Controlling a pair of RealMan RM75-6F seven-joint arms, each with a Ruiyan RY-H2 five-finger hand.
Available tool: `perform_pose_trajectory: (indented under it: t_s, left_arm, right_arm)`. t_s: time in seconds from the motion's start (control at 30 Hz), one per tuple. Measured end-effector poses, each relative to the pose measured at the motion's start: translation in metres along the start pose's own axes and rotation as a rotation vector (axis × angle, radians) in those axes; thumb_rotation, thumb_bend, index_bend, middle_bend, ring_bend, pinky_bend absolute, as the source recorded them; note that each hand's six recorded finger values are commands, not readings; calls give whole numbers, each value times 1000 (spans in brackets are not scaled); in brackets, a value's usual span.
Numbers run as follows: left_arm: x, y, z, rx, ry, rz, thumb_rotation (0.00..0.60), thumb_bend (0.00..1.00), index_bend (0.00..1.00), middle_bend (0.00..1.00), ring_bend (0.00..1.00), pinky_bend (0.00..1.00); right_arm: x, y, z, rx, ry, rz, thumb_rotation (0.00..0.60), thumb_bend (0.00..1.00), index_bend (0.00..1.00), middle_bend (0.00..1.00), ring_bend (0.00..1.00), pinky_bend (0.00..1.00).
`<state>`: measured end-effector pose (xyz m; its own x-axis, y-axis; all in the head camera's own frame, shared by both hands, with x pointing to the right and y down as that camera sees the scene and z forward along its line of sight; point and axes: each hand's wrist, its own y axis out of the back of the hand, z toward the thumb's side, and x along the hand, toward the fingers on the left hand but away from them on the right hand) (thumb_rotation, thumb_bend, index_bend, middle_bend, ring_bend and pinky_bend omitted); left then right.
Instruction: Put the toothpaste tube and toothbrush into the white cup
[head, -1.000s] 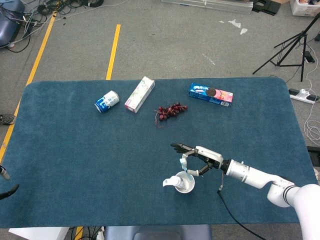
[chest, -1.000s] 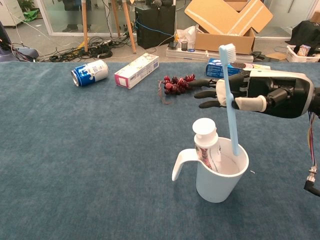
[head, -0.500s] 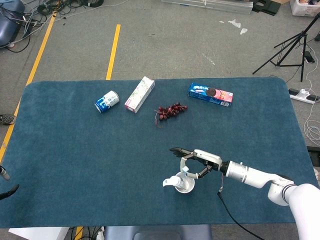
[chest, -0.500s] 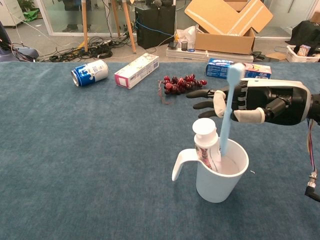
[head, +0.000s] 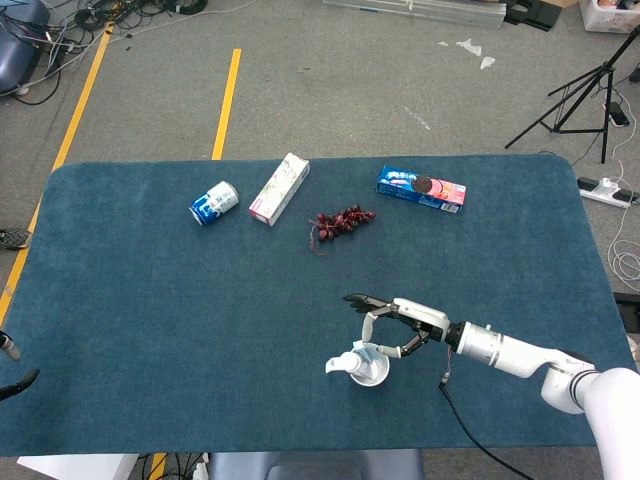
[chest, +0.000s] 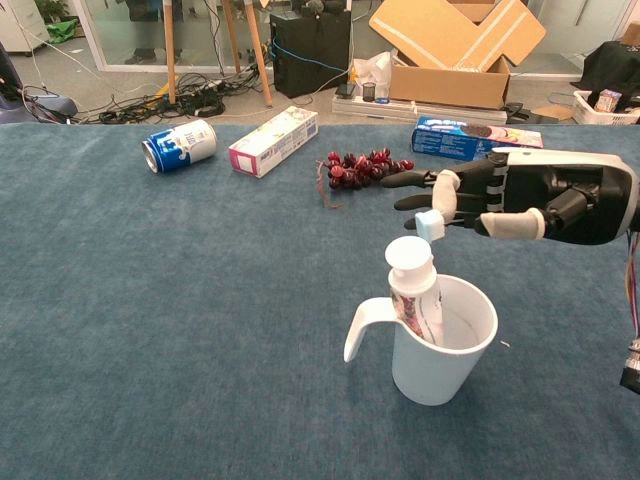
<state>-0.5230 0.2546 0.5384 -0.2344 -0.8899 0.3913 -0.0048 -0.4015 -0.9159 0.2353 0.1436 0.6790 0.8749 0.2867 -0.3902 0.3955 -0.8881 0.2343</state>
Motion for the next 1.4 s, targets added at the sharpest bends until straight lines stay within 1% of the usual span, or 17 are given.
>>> perform_pose_trajectory:
  t_s: [0.13, 0.23, 0.43, 0.63, 0.73, 0.93, 1.03, 1.17, 1.27, 1.4]
  left_arm:
    - [0, 0, 1, 2, -6, 0, 600, 98, 589, 423, 315, 325]
    - [1, -1, 3, 3, -13, -3, 600, 98, 589, 423, 315, 325]
    - [3, -2, 9, 2, -39, -12, 600, 97, 589, 423, 314, 325]
    - [6, -6, 17, 1, -73, -26, 600, 98, 589, 423, 315, 325]
    - [8, -8, 20, 1, -86, -35, 600, 98, 589, 423, 315, 325]
    - [12, -12, 26, -4, -113, -50, 600, 98, 589, 423, 314, 325]
    - [13, -13, 29, -7, -124, -55, 600, 98, 589, 423, 315, 325]
    - [14, -14, 31, -10, -132, -59, 600, 98, 589, 423, 314, 325]
    - [15, -14, 31, -12, -135, -61, 600, 98, 589, 423, 315, 325]
    - [16, -15, 32, -14, -140, -62, 600, 98, 589, 423, 314, 325]
  right_arm:
    - [7, 2, 6, 42, 6, -13, 600, 262, 488, 32, 0, 77]
    - [16, 3, 11, 102, 6, -32, 600, 255, 480, 32, 0, 77]
    - [37, 3, 24, 285, -12, -106, 600, 254, 457, 32, 0, 77]
    - [63, 2, 38, 509, -57, -226, 600, 252, 437, 32, 0, 77]
    - [79, 3, 45, 618, -92, -302, 600, 251, 428, 32, 0, 77]
    - [116, 6, 54, 827, -176, -482, 600, 249, 423, 32, 0, 77]
    - [135, 9, 58, 935, -228, -582, 600, 249, 422, 32, 0, 77]
    - [161, 11, 59, 1074, -324, -726, 600, 249, 417, 32, 0, 77]
    - [180, 10, 55, 1143, -409, -827, 600, 249, 415, 32, 0, 77]
    - [199, 9, 46, 1183, -517, -943, 600, 250, 415, 32, 0, 77]
